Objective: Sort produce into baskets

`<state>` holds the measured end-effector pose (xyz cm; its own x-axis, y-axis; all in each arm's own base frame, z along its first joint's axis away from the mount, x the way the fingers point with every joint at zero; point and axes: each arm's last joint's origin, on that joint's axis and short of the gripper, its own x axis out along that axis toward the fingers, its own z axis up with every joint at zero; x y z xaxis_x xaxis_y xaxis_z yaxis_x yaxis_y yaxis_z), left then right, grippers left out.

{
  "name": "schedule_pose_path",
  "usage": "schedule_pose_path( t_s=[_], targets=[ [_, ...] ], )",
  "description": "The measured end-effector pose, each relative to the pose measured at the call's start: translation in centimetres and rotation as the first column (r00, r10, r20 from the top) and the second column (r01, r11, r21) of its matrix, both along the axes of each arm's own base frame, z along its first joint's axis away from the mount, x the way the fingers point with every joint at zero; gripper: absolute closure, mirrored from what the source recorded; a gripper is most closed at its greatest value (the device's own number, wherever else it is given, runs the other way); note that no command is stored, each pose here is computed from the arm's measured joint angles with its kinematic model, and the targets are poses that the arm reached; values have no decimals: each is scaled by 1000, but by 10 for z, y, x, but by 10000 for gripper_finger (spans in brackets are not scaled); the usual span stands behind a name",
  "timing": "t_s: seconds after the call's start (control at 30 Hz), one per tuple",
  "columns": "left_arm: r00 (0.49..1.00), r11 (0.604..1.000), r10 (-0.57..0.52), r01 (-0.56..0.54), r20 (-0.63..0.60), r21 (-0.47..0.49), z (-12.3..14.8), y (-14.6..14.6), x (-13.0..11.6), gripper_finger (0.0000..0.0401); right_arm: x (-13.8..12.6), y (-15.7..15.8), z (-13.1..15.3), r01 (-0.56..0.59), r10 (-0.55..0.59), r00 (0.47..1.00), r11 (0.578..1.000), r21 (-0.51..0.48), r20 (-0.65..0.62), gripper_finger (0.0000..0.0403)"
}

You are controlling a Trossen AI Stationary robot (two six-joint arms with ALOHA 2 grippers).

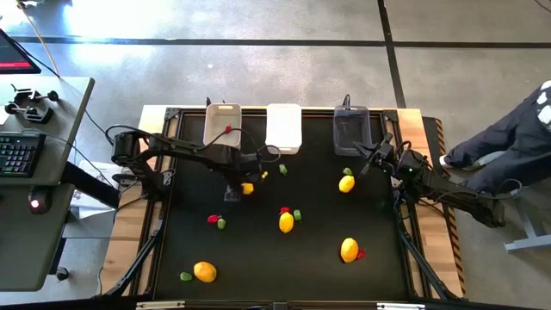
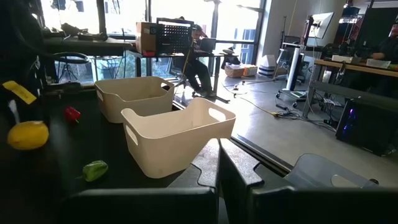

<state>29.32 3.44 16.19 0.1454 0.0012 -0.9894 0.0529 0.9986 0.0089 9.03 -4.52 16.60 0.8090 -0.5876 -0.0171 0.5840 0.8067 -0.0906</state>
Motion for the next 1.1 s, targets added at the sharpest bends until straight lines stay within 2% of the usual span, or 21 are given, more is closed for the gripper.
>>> schedule_pose_path(
  t_s=[0.13,0.3,0.57,0.77,0.9,1.1],
  targets=[
    [998,998,40,-38,49,-53,1,-1,4,259,0,0,0,0,0,1000,1000,0,0,402],
    [980,982,122,-96,157,-164,6,-3,14,259,0,0,0,0,0,1000,1000,0,0,402],
    [880,945,189,-43,436,-325,26,-4,39,259,0,0,0,0,0,1000,1000,0,0,402],
    [805,937,221,-19,551,-348,34,-3,51,260,0,0,0,0,0,1000,1000,0,0,402],
    [752,947,194,25,629,-322,40,-2,56,260,0,0,0,0,0,1000,1000,0,0,402],
    [686,954,196,33,701,-299,32,8,53,260,0,0,0,0,0,1000,1000,0,0,402]
  ],
)
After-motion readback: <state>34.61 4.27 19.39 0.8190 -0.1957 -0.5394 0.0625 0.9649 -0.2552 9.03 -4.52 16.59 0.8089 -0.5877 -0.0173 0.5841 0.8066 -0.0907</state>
